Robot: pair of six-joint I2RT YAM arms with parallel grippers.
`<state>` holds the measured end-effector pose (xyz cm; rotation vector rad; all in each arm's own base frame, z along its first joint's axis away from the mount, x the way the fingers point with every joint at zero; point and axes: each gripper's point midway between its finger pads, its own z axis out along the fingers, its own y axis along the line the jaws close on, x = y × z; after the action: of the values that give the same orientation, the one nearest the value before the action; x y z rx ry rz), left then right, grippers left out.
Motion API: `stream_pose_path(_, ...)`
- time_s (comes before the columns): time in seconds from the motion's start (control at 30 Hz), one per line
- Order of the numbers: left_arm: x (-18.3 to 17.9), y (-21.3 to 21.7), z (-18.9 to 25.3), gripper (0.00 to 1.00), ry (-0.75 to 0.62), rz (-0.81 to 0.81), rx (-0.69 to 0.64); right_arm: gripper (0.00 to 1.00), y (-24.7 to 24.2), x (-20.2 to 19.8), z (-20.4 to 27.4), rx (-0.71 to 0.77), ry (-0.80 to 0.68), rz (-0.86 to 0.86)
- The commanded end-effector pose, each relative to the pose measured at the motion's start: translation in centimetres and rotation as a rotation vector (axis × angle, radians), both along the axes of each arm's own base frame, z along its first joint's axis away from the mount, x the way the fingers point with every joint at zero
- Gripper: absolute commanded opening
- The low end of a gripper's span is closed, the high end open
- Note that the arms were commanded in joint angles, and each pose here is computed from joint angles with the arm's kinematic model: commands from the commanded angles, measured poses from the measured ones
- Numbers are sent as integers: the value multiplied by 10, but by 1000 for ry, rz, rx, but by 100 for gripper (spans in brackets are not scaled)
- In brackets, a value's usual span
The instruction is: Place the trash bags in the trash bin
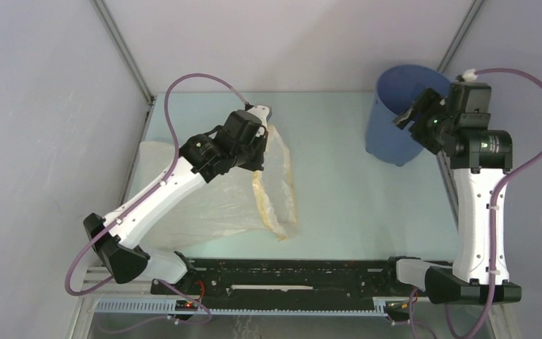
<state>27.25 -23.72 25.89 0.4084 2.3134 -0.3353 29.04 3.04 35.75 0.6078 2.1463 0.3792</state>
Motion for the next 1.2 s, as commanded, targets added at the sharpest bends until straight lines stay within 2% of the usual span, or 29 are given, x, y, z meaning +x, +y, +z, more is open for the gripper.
stream_pose_path(0.0,-1,4,17,0,-60,-16,-42,79,-61,10,12,-22,-17,-320)
stream_pose_path(0.2,1,16,17,0,-89,-22,-11,79,-100,34,5,43,14,-486)
stream_pose_path(0.43,7,15,21,0,-125,-92,13,78,-126,72,-22,40,102,-532)
stream_pose_path(0.7,12,11,20,0,-129,-130,37,74,-144,88,-68,-7,230,-570)
stream_pose_path(1.0,18,22,21,0,-124,-98,48,58,-144,107,-100,-6,288,-525)
stream_pose_path(1.17,20,26,29,0,-134,-71,34,40,-129,93,-106,12,301,-488)
